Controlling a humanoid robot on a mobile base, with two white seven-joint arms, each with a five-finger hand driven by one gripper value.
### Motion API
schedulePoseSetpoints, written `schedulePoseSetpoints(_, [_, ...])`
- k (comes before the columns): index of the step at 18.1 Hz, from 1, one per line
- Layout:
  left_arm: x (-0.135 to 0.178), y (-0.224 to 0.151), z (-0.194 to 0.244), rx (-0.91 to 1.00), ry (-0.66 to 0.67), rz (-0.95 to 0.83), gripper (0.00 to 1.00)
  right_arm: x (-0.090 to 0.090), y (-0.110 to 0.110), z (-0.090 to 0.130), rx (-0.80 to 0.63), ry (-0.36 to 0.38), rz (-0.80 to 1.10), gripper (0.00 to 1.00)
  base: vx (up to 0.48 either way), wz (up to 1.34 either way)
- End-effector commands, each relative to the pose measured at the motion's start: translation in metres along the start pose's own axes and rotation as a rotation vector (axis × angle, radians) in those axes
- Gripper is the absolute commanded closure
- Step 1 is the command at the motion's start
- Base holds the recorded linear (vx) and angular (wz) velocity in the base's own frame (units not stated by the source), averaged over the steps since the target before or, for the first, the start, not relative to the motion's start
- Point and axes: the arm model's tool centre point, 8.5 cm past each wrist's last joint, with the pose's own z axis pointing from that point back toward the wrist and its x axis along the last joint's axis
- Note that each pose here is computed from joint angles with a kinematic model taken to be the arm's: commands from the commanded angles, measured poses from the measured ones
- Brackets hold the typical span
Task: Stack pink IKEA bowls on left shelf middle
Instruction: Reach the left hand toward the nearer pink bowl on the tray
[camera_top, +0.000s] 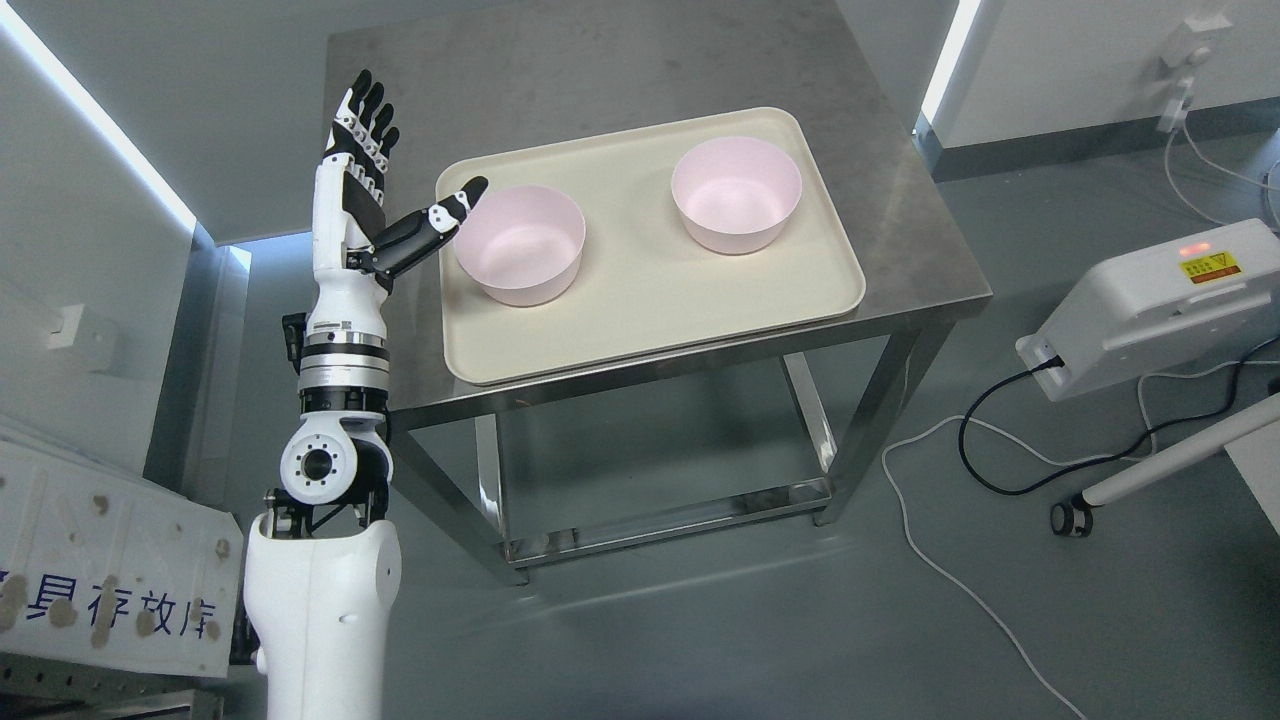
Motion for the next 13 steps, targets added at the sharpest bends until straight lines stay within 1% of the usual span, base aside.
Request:
schedulePoseSetpoints(1, [0.003, 0.03, 0.001, -0.054, -0.001, -0.056, 0.0, 0.002, -0.012, 0.001, -0.022, -0.002, 0.003, 0.0, 0.073, -0.06])
schedulePoseSetpoints(3, [0.01, 0.038, -0.004, -0.163, -0.006, -0.109, 0.0, 0.002, -0.011, 0.001, -0.021, -0.002, 0.003, 0.0, 0.062, -0.05])
schedulePoseSetpoints(5, [0.022, 0.055, -0.018, -0.194, 0.013, -0.174, 0.0, 0.002, -0.012, 0.001, -0.022, -0.002, 0.003, 0.0, 0.039, 0.02])
schedulePoseSetpoints(7, [0.024, 0.065, -0.024, -0.261, 0.089, -0.232, 0.01, 0.002, -0.011, 0.001, -0.021, -0.002, 0.003, 0.0, 0.018, 0.03])
schedulePoseSetpoints(9, [0.02, 0.063, -0.027, -0.462, 0.233, -0.307, 0.04, 0.002, -0.011, 0.001, -0.021, -0.002, 0.003, 0.0, 0.002, -0.05])
schedulePoseSetpoints(11, [0.024, 0.07, -0.045, -0.503, 0.331, -0.4, 0.03, 0.002, -0.011, 0.001, -0.021, -0.002, 0.003, 0.0, -0.006, -0.04])
schedulePoseSetpoints(13, [0.027, 0.064, -0.052, -0.532, 0.351, -0.458, 0.03, 0.002, -0.012, 0.001, -0.022, -0.002, 0.003, 0.0, 0.0, 0.0])
